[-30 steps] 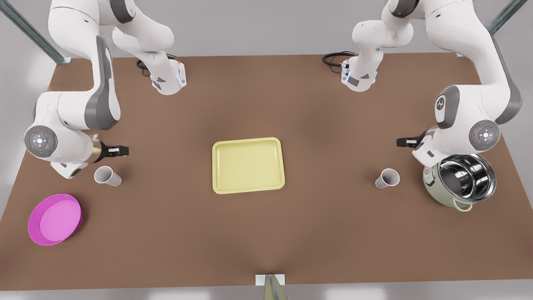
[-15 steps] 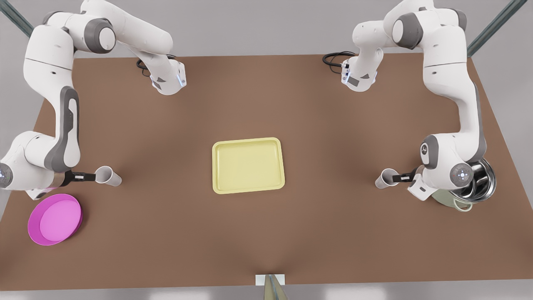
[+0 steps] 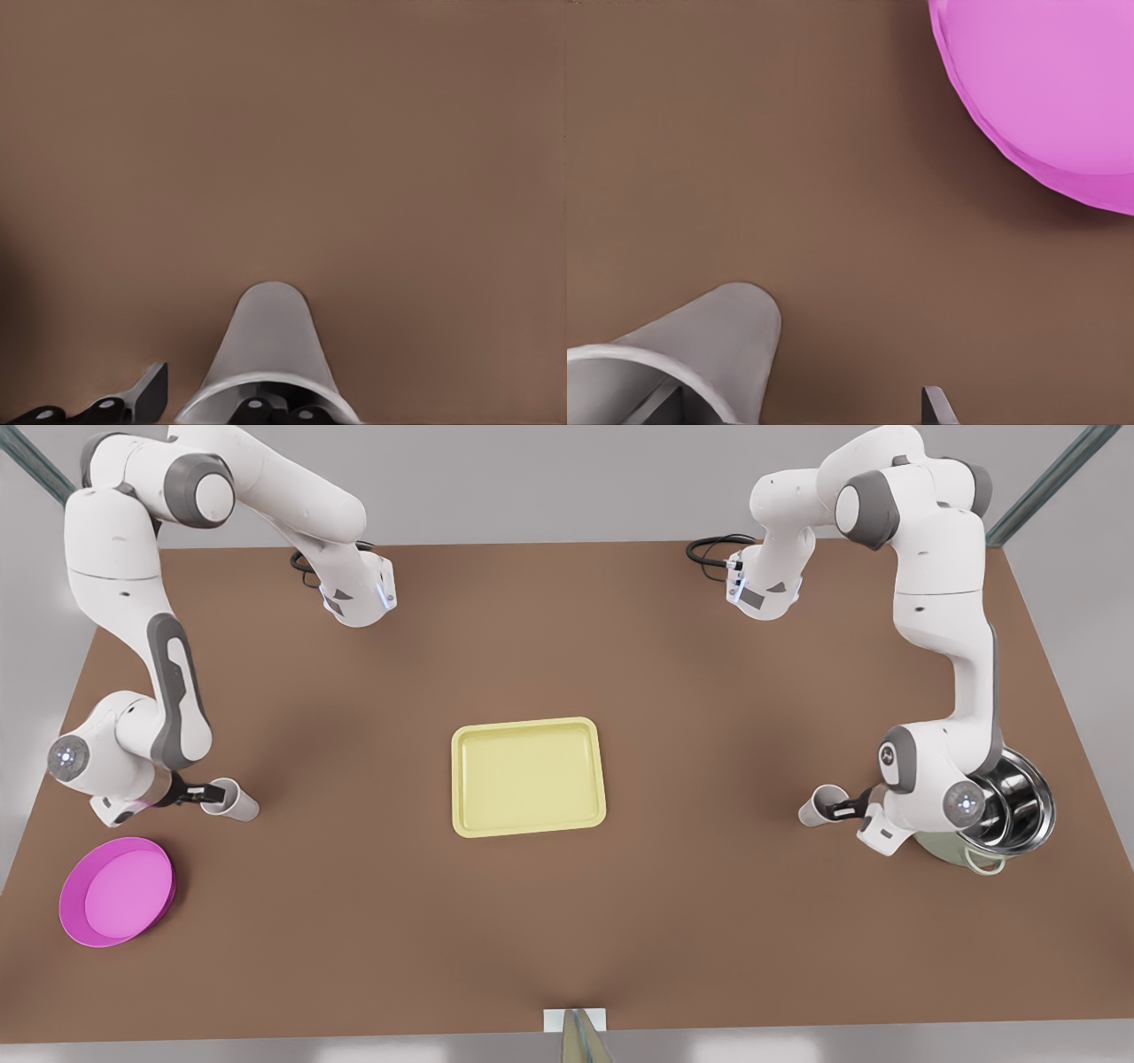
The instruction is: Use both arms to respectively pick up the white IKEA cups from the middle-left and middle-right positions, then place the white IKEA cups onto the middle-middle tray, ensuring that the cups remain upright and do not tip over
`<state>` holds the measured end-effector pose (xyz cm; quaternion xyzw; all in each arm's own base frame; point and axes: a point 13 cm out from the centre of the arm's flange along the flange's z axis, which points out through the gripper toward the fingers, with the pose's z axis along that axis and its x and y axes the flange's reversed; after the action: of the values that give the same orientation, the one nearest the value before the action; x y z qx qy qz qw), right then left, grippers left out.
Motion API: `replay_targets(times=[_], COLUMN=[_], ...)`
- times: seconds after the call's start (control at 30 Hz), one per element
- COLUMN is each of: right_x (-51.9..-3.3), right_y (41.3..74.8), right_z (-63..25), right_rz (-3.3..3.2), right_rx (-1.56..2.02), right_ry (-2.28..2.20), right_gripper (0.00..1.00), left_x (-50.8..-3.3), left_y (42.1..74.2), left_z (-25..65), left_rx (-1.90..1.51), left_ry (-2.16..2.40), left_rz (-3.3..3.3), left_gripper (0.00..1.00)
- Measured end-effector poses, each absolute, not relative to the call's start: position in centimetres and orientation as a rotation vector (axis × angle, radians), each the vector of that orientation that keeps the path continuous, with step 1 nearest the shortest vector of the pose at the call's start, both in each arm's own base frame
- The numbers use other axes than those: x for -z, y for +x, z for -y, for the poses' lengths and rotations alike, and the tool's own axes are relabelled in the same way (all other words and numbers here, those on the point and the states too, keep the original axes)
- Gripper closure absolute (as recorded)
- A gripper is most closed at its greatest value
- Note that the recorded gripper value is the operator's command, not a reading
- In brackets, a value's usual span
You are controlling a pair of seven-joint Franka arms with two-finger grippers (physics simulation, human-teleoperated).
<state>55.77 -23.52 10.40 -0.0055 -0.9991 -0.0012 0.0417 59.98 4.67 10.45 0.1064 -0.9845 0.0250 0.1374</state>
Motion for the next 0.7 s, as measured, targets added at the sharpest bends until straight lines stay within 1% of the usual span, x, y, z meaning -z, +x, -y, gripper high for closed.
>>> replay_targets(times=[0.03, 0.07, 0.1, 0.13, 0.17, 0.2, 0.23, 0.27, 0.3, 0.33, 0.4, 0.5, 0.57, 0.6, 0.7], right_x=[-10.2, -10.0, -9.7, -9.4, -9.1, -8.9, -8.9, -8.9, -9.0, -9.1, -9.2, -9.8, -11.8, -13.0, -16.4], right_y=[55.8, 55.9, 55.8, 55.8, 55.8, 55.8, 55.9, 55.9, 56.1, 56.3, 56.8, 58.5, 61.6, 63.2, 66.6], right_z=[23.6, 23.6, 23.5, 23.4, 23.3, 23.2, 23.1, 23.0, 22.8, 22.6, 21.9, 18.6, 15.0, 12.5, 2.2], right_rz=[3.065, 3.07, 3.072, 3.073, 3.074, 3.074, 3.077, 3.079, 3.083, 3.086, 3.092, 3.108, 3.147, 3.165, 3.184], right_rx=[0.001, -0.001, 0.0, 0.001, 0.002, 0.004, 0.004, 0.004, 0.004, 0.007, 0.009, 0.036, 0.058, 0.077, 0.163], right_ry=[-0.01, -0.003, 0.005, 0.013, 0.021, 0.029, 0.037, 0.046, 0.056, 0.068, 0.101, 0.2, 0.309, 0.376, 0.631], right_gripper=[0.0, 0.01, 0.04, 0.11, 0.26, 0.34, 0.47, 0.55, 0.62, 0.67, 0.79, 0.79, 0.79, 0.79, 0.79], left_x=[-10.5, -10.5, -10.7, -11.3, -12.0, -13.1, -14.4, -15.3, -16.1, -16.9, -18.2, -17.7, -16.7, -15.9, -14.9], left_y=[60.0, 60.0, 60.0, 60.3, 60.5, 60.9, 61.4, 61.7, 62.4, 62.9, 62.3, 59.2, 57.1, 56.5, 55.7], left_z=[-4.5, -4.4, -4.3, -4.1, -3.9, -3.4, -2.4, -0.1, 3.6, 8.7, 18.4, 28.9, 34.7, 36.5, 41.0], left_rx=[-0.084, -0.095, -0.105, -0.113, -0.119, -0.124, -0.126, -0.127, -0.134, -0.136, -0.13, -0.133, -0.145, -0.151, -0.195], left_ry=[0.324, 0.337, 0.348, 0.355, 0.358, 0.354, 0.335, 0.289, 0.218, 0.127, -0.029, -0.129, -0.157, -0.145, -0.07], left_rz=[2.845, 2.842, 2.842, 2.849, 2.86, 2.877, 2.899, 2.915, 2.934, 2.955, 2.981, 2.984, 3.004, 3.016, 3.065], left_gripper=[0.7, 0.78, 0.79, 0.79, 0.79, 0.79, 0.79, 0.79, 0.79, 0.79, 0.79, 0.79, 0.79, 0.79, 0.79])
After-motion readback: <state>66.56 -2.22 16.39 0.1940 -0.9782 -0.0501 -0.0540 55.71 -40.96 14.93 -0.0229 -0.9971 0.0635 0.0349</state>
